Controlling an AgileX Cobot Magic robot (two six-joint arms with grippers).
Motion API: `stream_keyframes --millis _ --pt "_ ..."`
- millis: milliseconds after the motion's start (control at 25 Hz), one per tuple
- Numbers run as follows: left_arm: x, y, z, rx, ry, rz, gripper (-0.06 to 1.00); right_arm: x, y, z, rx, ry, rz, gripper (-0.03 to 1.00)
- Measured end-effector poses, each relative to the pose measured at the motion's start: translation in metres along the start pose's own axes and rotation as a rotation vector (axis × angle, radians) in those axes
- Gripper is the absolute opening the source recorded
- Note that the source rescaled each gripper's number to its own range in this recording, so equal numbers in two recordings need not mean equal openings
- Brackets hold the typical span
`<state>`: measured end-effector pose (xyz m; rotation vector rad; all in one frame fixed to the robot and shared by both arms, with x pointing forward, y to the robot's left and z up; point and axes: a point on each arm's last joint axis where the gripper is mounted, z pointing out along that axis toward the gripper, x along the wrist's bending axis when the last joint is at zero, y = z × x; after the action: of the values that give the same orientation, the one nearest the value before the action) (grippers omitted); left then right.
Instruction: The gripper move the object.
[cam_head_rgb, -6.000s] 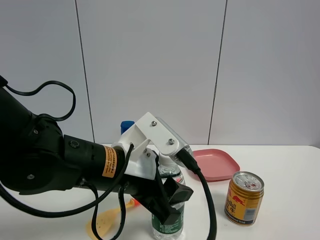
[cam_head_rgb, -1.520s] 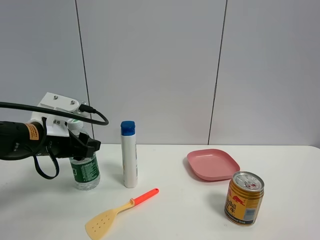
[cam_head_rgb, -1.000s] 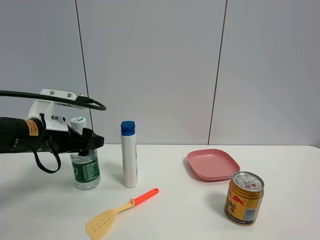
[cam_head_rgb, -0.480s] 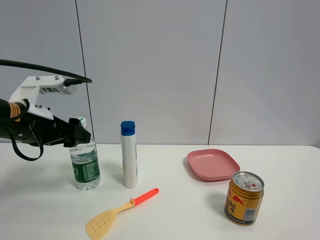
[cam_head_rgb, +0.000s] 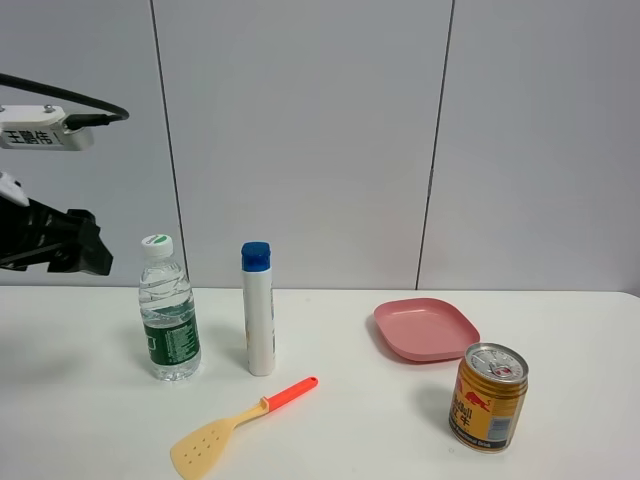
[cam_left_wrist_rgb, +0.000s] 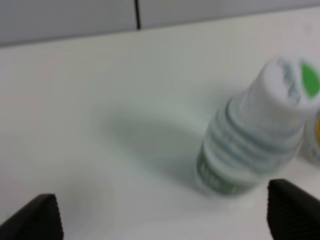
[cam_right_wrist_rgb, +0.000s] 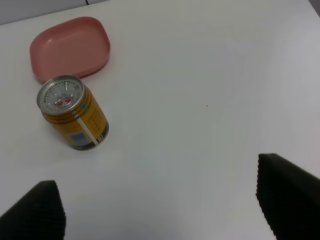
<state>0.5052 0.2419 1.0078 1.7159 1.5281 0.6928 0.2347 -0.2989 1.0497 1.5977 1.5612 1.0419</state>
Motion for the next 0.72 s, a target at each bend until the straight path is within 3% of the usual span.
stream_keyframes --millis 160,360,720 --pt "0.002 -0.008 -0.023 0.13 0.041 0.034 0.77 0.0 0.0 0.0 0.0 0.0 0.0 1.0" --pt "0.0 -0.017 -0.057 0.269 0.003 0.078 0.77 0.0 0.0 0.0 0.0 0.0 0.0 1.0" --pt "-0.001 -0.011 -0.154 0.164 -0.031 0.092 0.77 0.0 0.0 0.0 0.0 0.0 0.0 1.0"
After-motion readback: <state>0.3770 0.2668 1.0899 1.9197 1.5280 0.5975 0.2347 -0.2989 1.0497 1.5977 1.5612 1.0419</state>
